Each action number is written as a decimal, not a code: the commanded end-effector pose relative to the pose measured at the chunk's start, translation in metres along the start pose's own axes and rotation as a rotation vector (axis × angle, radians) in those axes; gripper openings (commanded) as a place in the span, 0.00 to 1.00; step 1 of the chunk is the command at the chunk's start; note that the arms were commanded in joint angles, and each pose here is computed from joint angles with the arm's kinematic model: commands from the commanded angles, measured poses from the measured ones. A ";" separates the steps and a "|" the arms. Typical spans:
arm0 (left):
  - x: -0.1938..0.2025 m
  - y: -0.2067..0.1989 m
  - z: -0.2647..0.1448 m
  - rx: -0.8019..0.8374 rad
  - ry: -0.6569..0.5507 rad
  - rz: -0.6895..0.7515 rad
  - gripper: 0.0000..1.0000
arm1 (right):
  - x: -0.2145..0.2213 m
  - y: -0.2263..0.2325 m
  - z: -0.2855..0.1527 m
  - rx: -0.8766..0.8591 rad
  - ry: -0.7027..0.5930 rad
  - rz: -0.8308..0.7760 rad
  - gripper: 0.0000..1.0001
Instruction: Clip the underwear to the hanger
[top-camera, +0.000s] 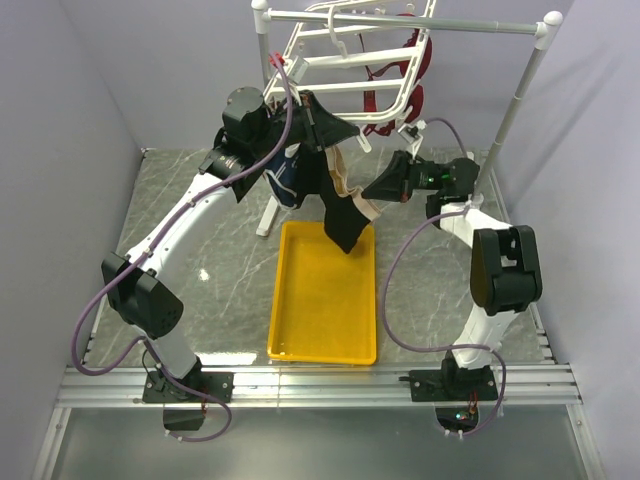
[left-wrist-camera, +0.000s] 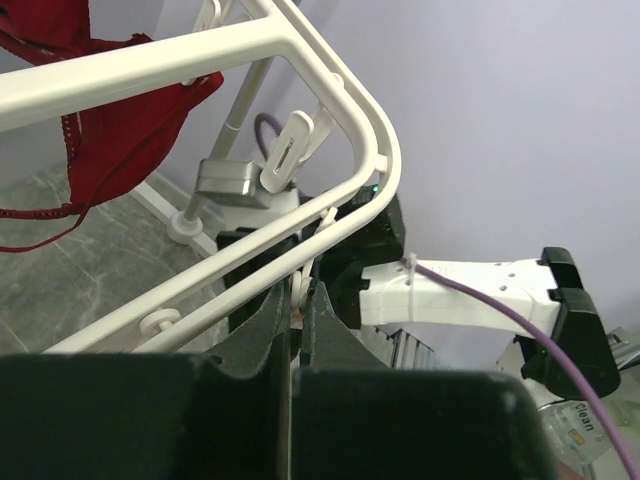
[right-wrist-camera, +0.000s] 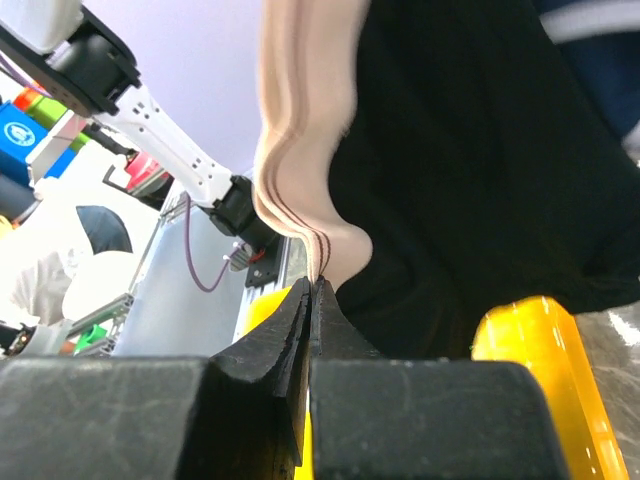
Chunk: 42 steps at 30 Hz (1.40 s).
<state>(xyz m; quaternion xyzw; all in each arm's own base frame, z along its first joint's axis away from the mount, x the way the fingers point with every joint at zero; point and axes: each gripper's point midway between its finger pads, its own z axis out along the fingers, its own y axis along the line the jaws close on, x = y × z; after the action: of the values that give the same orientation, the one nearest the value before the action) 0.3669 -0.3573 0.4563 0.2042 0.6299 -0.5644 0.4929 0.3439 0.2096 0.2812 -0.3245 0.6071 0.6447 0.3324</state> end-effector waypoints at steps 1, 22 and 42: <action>-0.012 0.032 -0.005 -0.097 -0.045 0.077 0.00 | -0.025 0.054 -0.006 -0.040 0.051 -0.499 0.00; 0.005 0.031 0.001 -0.006 0.017 0.176 0.00 | -0.069 0.087 -0.019 0.001 0.095 -0.502 0.00; -0.003 0.029 -0.004 0.035 -0.029 0.164 0.00 | -0.063 0.069 -0.020 0.003 0.101 -0.418 0.00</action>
<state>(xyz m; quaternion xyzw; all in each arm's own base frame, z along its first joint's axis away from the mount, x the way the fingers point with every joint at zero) 0.3716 -0.3595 0.4325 0.2764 0.6037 -0.5463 0.5106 0.3423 0.1916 0.3834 -0.3662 0.5755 0.6129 0.3989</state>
